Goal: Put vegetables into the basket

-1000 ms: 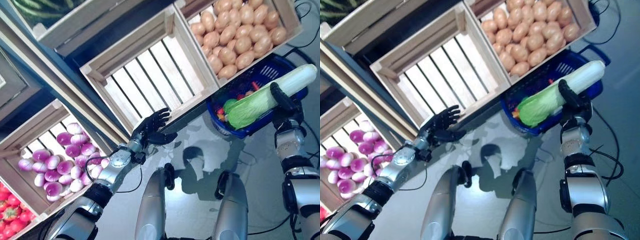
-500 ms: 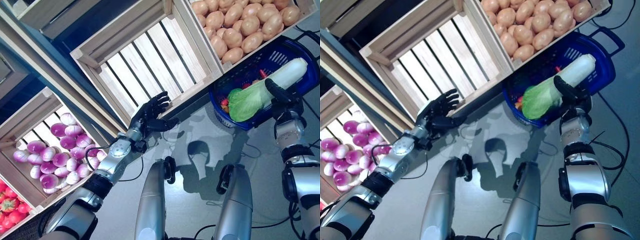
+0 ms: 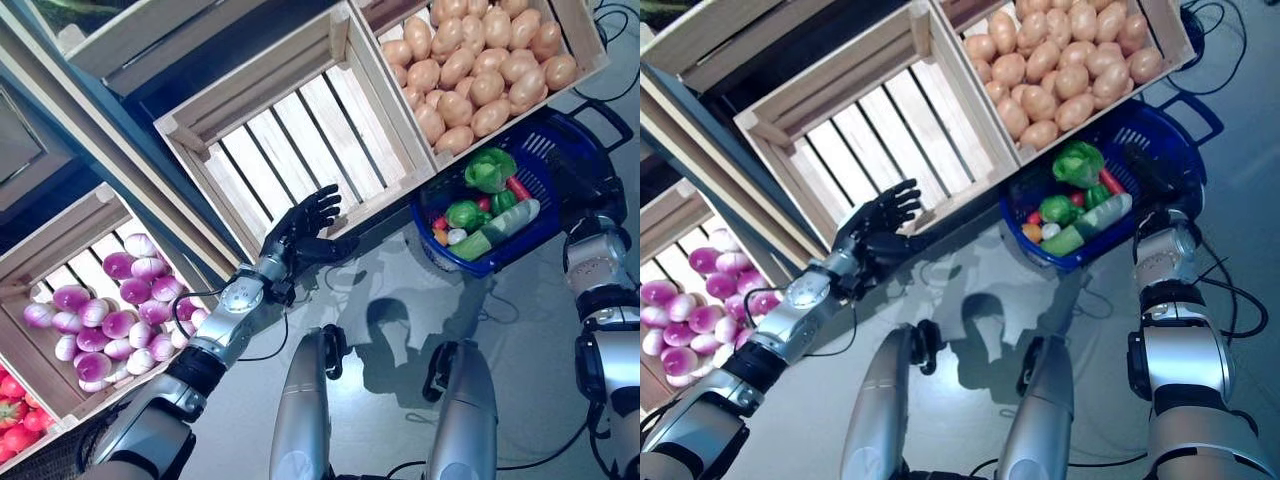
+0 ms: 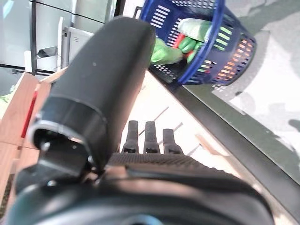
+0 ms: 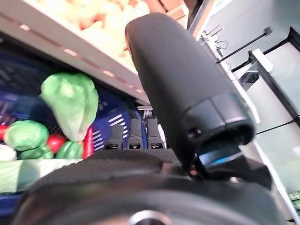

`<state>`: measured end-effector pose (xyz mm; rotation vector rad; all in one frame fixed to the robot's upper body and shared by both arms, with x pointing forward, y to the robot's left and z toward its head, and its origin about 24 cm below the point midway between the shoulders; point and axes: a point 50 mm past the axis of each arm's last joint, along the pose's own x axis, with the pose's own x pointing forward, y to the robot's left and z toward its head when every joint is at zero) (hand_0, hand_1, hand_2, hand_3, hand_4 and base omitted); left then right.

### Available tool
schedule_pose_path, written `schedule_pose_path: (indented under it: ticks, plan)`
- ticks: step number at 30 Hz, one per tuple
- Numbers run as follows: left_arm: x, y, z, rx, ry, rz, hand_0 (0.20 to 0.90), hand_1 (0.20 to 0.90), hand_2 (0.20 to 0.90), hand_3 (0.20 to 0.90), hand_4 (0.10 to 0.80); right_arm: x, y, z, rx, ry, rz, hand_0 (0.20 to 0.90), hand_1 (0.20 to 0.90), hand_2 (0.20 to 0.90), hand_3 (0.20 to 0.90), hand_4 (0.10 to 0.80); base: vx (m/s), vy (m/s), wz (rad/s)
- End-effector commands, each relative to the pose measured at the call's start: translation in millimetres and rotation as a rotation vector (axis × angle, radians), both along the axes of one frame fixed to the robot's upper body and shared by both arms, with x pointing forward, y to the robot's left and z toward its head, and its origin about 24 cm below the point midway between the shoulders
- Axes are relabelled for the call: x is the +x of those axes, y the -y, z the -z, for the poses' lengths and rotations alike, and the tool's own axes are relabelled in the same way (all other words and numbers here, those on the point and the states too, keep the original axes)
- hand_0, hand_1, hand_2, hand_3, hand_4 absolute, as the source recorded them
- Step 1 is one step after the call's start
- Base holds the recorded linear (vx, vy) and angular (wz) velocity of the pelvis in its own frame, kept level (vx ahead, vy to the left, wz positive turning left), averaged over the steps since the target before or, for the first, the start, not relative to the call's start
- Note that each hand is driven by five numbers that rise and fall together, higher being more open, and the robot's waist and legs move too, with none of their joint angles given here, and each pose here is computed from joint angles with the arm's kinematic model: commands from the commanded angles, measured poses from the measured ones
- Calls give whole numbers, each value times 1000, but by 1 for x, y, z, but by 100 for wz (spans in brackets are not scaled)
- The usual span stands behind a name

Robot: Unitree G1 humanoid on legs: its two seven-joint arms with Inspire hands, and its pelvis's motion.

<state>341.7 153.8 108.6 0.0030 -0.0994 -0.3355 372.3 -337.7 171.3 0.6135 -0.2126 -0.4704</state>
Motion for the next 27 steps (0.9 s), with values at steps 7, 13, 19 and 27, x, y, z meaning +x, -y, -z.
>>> schedule_pose_path:
  ticks: [7, 13, 19, 27]
  plan:
    - [-3, -7, 18, -7, -31, -18, 900, 900, 900, 900, 800, -8, -3, 24, -138, -52, 2, 900, 900, 900, 900, 800, 123, -16, -8]
    - [-36, -20, 101, 0, -291, -70, 900, 900, 900, 900, 800, -27, -58, 115, -78, -168, -163, 900, 900, 900, 900, 800, 242, -11, -11]
    - [-83, -29, 165, -24, -520, -140, 900, 900, 900, 900, 800, -61, -120, 174, -129, -267, -343, 900, 900, 900, 900, 800, 174, 63, -6]
    - [-139, -43, 212, -57, -706, -234, 900, 900, 900, 900, 800, -123, -157, 238, -134, -466, -566, 900, 900, 900, 900, 800, 91, 61, -7]
